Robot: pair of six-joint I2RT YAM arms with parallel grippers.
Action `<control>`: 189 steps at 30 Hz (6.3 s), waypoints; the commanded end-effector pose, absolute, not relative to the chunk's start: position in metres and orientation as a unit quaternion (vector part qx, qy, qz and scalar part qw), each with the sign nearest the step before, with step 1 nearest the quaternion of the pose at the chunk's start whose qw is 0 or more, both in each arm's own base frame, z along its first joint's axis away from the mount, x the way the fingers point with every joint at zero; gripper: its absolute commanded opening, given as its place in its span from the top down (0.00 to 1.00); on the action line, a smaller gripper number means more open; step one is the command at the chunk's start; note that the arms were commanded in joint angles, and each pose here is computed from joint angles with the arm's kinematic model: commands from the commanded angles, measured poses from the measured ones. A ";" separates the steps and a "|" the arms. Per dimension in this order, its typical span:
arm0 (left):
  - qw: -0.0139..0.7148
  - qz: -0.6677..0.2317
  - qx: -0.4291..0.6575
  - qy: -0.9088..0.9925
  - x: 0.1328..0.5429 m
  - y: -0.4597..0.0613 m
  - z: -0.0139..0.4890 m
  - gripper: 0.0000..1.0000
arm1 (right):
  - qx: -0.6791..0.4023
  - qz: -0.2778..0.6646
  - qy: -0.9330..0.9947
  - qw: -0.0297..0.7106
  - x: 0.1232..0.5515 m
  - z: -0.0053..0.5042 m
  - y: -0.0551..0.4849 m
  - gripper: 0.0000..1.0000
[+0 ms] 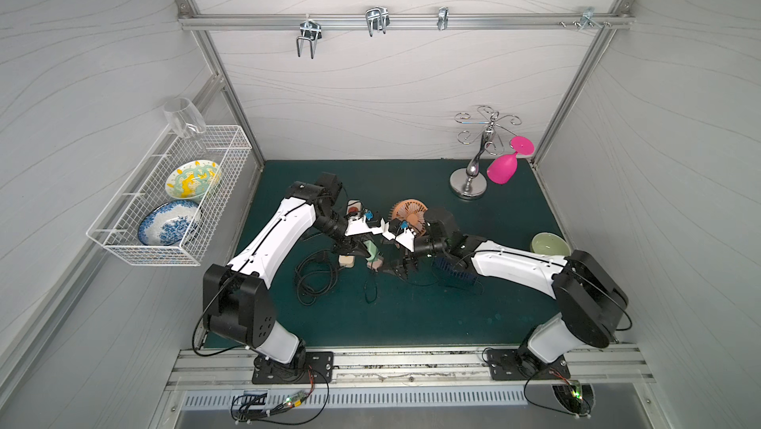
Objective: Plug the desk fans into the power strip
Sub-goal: Adjust the plug, then insert the plug into the socket.
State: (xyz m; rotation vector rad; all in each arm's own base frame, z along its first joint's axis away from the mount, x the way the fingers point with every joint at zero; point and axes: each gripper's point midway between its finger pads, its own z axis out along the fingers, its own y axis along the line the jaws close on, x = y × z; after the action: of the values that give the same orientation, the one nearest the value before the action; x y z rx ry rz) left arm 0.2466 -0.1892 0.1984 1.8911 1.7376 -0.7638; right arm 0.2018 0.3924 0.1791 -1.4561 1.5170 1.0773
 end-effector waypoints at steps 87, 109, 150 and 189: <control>0.163 -0.129 0.739 0.640 0.478 -0.119 0.098 1.00 | -0.250 0.224 0.840 0.427 0.248 0.189 0.170 0.01; 0.171 -0.123 0.742 0.637 0.487 -0.121 0.092 1.00 | -0.248 0.227 0.842 0.423 0.249 0.186 0.170 0.01; 0.082 -0.089 0.756 0.643 0.488 -0.115 0.029 1.00 | -0.242 0.233 0.842 0.423 0.250 0.187 0.168 0.01; 0.089 -0.081 0.749 0.651 0.483 -0.141 0.019 0.92 | -0.247 0.236 0.839 0.424 0.250 0.188 0.170 0.01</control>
State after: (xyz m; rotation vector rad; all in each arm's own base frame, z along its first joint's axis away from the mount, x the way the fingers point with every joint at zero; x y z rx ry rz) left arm 0.4774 -0.1319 0.0775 2.2181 1.9119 -0.1921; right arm 0.2503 0.1684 0.1840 -0.6189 2.1144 0.5697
